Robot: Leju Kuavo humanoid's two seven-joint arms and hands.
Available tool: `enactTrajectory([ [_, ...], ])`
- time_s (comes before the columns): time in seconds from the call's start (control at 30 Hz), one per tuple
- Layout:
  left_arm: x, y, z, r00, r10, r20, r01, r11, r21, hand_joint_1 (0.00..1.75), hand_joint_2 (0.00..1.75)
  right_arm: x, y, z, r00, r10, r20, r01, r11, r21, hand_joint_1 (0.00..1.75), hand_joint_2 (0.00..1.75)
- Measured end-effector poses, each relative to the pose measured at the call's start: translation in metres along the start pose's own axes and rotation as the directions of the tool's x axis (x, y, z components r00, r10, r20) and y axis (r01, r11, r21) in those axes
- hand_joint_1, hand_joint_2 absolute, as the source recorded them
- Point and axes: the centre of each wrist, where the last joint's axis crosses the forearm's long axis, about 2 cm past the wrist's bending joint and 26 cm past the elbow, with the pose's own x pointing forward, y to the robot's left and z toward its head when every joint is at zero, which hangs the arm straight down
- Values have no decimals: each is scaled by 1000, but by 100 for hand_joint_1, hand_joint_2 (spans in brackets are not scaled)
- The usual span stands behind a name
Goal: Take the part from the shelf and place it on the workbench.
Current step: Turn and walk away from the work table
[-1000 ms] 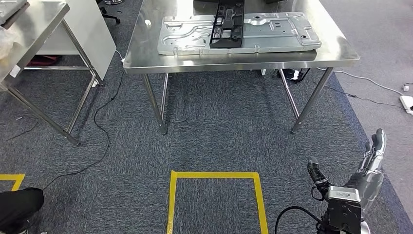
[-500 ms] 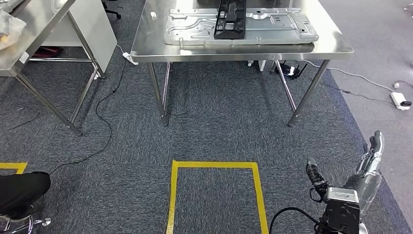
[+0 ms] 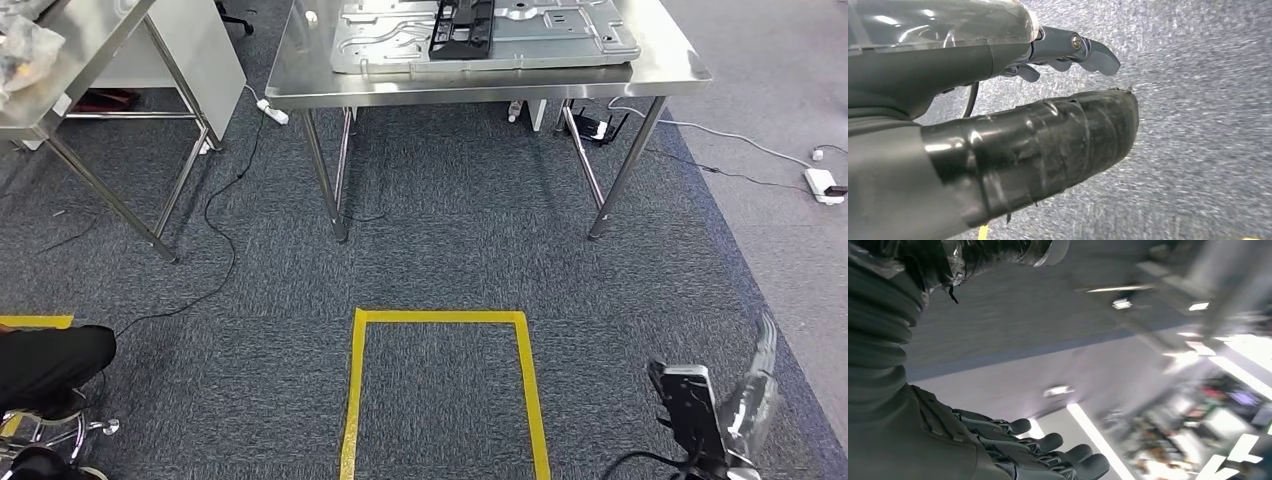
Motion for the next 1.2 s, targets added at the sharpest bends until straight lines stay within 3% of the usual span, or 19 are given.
enactTrajectory([
  [0.1,1,1,-1,1000,-1,1,1,1000,3,0,0,-44,-8,15,984,61,-169,-59,998,16,0,175],
  [0.2,2,0,0,1000,-2,1,2,1000,1,0,0,-87,-14,43,926,108,-362,-104,994,29,0,175],
  [0.27,2,0,0,1000,-2,-1,2,1000,-1,0,0,-112,-21,69,855,153,-496,-149,988,48,0,175],
  [0.37,2,-1,0,1000,-8,-2,8,1000,-4,0,0,-135,-25,111,675,215,-706,-192,975,114,0,175],
  [0.47,3,-1,1,1000,-12,2,12,1000,-6,0,0,-141,-20,145,502,242,-830,-169,969,181,0,175],
  [0.7,5,-1,0,1000,-12,6,12,1000,-6,0,0,-138,-4,169,347,239,-907,-90,971,221,0,175],
  [0.9,4,-1,0,1000,-18,7,18,1000,-7,0,0,-124,19,191,84,280,-956,85,954,287,0,175],
  [1.03,5,0,-1,1000,-23,13,23,1000,-3,0,0,-106,42,208,-34,313,-949,232,926,298,0,0],
  [1.2,7,1,-1,999,-23,37,23,1000,-1,0,0,-91,59,218,-48,304,-952,333,903,271,0,0],
])
